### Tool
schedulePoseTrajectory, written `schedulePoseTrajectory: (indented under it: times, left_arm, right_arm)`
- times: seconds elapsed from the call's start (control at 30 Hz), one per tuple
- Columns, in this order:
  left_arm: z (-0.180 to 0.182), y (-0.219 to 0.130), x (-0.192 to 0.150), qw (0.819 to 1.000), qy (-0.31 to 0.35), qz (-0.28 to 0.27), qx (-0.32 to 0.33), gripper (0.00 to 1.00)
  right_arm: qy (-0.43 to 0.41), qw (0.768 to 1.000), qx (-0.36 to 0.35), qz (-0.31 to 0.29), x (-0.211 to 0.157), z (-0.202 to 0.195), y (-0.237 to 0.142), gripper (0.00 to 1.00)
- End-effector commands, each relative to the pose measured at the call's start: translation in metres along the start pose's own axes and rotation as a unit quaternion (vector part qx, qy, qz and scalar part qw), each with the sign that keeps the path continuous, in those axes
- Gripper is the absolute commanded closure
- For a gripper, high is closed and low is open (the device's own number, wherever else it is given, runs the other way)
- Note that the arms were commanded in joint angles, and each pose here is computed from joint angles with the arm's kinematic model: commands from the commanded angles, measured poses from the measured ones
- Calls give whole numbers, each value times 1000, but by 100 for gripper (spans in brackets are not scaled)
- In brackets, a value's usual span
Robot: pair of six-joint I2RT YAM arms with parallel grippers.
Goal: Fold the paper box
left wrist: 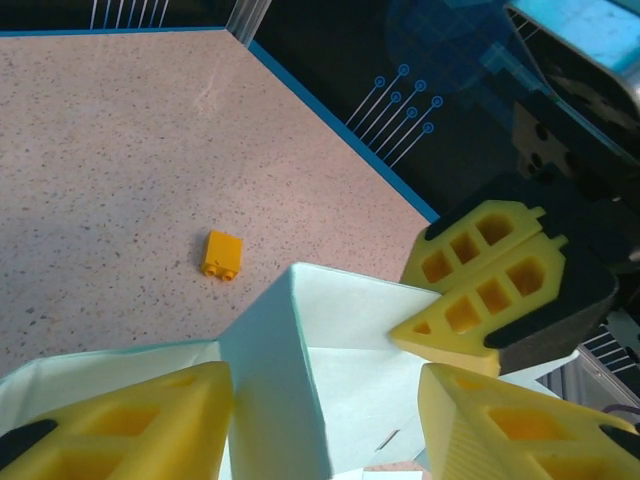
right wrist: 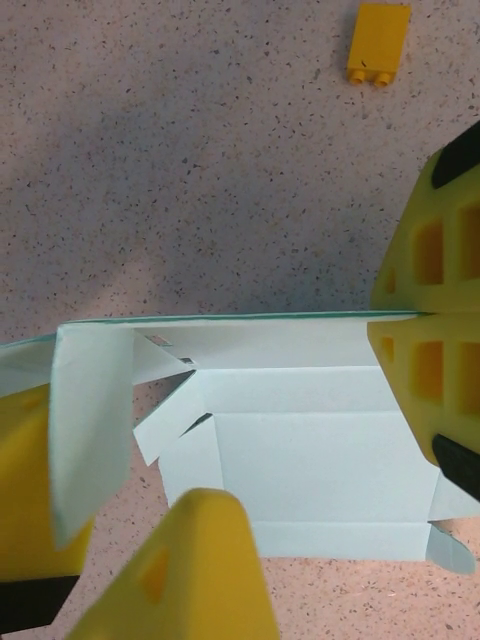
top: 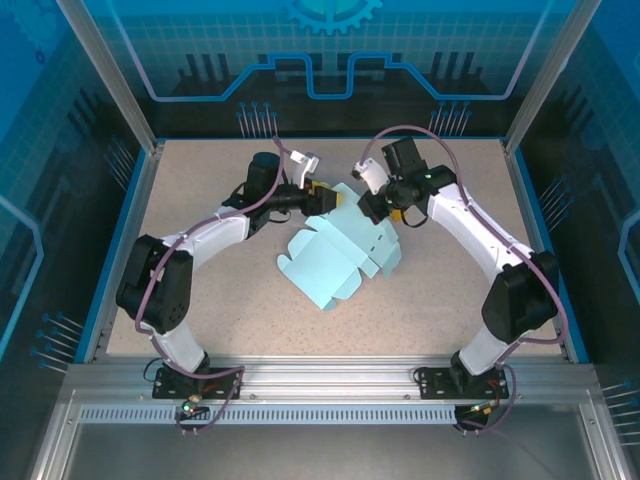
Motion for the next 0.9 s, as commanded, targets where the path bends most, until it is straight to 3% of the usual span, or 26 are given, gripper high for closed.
schedulePoseTrajectory:
  times: [0.0, 0.47, 0.87]
  left_arm:
    - [-16, 2, 4, 999, 22, -8, -36, 48]
    - [-18, 11, -10, 999, 16, 9, -47, 46]
    - [-10, -38, -22, 997, -3, -19, 70, 34]
  right_arm:
    - [16, 1000, 14, 6, 4, -3, 2, 100]
    - [9, 999, 44, -9, 4, 2, 9, 100]
    - [-67, 996, -51, -2, -10, -8, 17, 100]
Point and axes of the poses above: each hand's point on the last joint's axis, 136 mm out from that joint toward the fingers, its own y axis out along the fingers, its own z axis along the line the jaws close on, x = y × z, the point moved 6 cm from there along -y, back along the fingers, and after that the axes turned 7 degrees about y, right-handed, at the moved point
